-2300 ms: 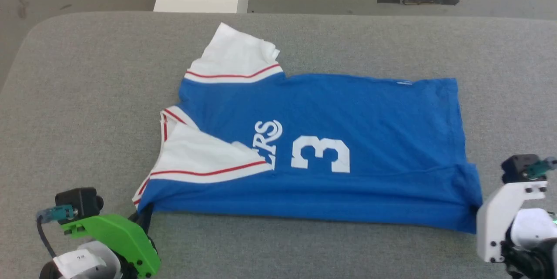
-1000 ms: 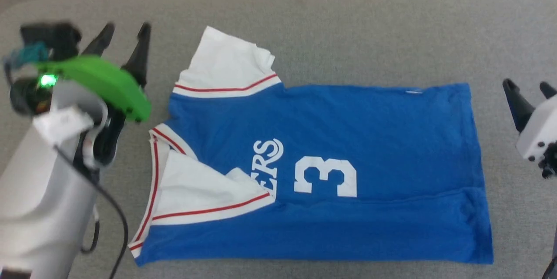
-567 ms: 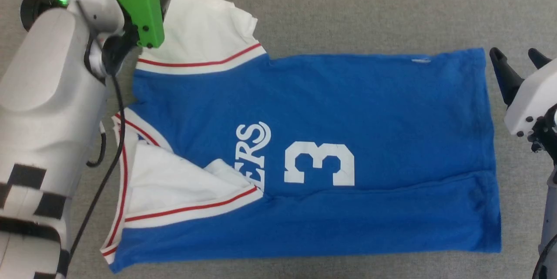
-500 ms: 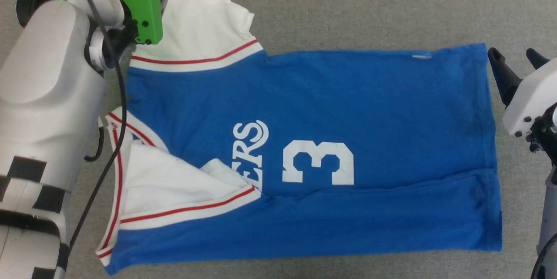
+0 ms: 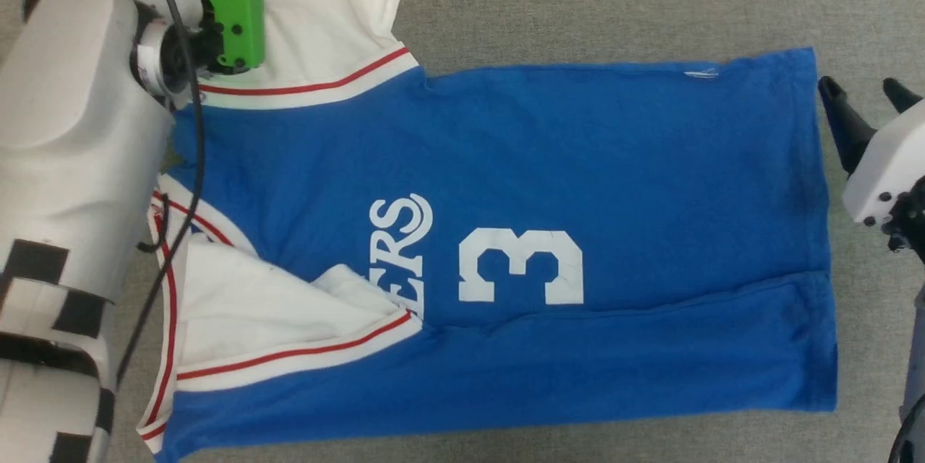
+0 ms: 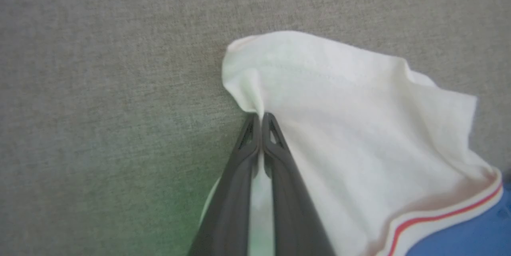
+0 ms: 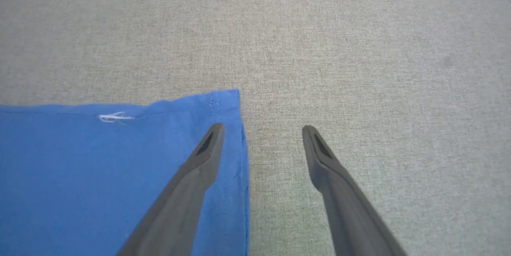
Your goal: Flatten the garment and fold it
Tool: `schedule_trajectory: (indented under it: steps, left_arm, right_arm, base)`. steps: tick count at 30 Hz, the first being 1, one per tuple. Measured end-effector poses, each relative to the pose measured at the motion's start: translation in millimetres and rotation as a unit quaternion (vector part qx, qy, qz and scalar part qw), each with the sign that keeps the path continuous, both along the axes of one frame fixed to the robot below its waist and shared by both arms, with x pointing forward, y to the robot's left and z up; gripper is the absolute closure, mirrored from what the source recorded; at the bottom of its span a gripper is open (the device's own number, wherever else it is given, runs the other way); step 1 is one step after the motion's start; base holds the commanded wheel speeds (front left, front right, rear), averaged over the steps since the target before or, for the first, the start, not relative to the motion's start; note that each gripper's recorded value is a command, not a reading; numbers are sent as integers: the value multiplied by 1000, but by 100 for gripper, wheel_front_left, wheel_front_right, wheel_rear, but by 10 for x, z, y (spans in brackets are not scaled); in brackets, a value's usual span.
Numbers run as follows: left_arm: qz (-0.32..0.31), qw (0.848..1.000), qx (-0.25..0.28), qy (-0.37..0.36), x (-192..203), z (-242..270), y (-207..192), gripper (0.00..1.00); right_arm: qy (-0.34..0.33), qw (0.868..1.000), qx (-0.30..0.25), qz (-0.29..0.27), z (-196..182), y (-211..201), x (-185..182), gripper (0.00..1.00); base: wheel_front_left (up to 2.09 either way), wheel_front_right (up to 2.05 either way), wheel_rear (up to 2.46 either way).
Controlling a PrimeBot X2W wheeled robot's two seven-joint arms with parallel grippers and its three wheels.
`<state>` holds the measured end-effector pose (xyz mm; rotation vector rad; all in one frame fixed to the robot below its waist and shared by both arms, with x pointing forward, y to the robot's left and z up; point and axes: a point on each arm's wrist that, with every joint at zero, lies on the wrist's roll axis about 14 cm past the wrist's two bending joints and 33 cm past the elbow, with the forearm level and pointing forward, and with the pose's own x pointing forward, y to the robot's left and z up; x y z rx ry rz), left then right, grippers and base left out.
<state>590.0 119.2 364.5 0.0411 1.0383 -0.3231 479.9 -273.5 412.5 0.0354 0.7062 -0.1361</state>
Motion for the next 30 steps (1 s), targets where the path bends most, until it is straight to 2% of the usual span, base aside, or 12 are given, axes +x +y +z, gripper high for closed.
schedule_trajectory:
  steps: [6,12,16,22,29,30]
  left_arm:
    - [28,994,-68,-83,29,198,-8,100]
    - [45,972,-131,-192,93,633,53,100]
    - [48,963,-149,-220,5,746,109,100]
    - [53,953,-173,-245,-109,810,159,100]
    - [58,950,-185,-247,-257,790,193,100]
    - [59,950,-184,-246,-274,785,199,100]
  right_arm:
    - [-8,1000,-5,10,104,22,32,0]
    - [27,999,-21,34,98,39,25,0]
    - [51,996,-40,55,81,79,120,0]
    - [104,989,-65,81,-137,134,186,0]
    - [155,980,-73,106,-379,238,203,0]
    - [160,979,-73,106,-381,237,208,51]
  base:
    - [0,0,0]
    - [0,0,0]
    - [0,0,0]
    - [0,0,0]
    - [0,0,0]
    - [0,0,0]
